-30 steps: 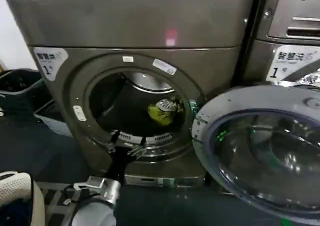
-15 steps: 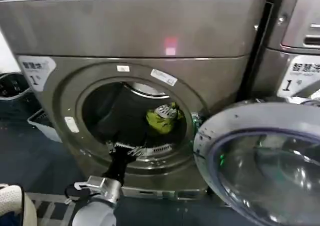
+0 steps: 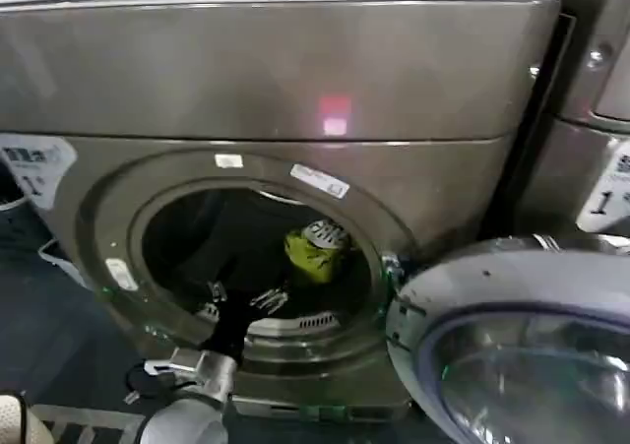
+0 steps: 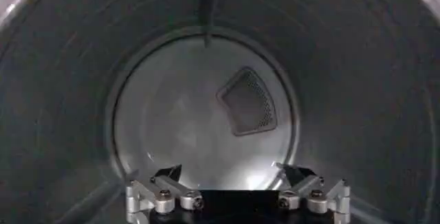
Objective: Grasp the clothes from the dryer.
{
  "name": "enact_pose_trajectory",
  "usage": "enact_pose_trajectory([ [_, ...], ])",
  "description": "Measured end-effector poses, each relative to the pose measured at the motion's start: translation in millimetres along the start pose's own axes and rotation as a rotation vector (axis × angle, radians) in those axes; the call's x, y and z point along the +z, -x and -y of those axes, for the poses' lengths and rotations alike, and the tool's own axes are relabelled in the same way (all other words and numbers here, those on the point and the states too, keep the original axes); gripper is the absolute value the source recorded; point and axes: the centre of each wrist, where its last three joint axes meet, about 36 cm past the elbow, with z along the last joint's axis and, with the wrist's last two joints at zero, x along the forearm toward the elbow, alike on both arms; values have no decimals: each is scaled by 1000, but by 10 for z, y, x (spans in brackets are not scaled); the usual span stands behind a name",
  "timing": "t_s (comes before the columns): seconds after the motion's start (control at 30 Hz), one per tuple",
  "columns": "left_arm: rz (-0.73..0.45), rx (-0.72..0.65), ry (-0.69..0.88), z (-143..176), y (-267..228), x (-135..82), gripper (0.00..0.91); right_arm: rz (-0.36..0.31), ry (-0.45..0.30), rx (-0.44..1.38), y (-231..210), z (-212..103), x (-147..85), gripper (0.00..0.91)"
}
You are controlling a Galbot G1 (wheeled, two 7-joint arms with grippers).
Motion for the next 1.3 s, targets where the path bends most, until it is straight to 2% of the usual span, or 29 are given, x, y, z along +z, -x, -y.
enact_pose_trajectory([
  [0.17, 14, 2, 9, -71, 146, 24, 907, 6, -61, -2, -3, -45, -77, 907],
  [0.33, 21, 5, 7, -128, 536, 144, 907, 15, -104, 11, -4, -20, -165, 907],
  [0.63, 8, -26, 47, -232, 1633, 465, 907, 42, -128, 37, -43, 66, -305, 907],
  [0.93, -36, -37, 69, -341, 2640, 648, 907, 52, -130, 39, -67, 106, -320, 907],
  [1.13, -81, 54, 88, -430, 3176, 655, 907, 54, -113, 29, -69, 94, -272, 907],
  [1.3, -151, 218, 158, -625, 3491, 705, 907, 53, -98, 27, -73, 124, -221, 907],
])
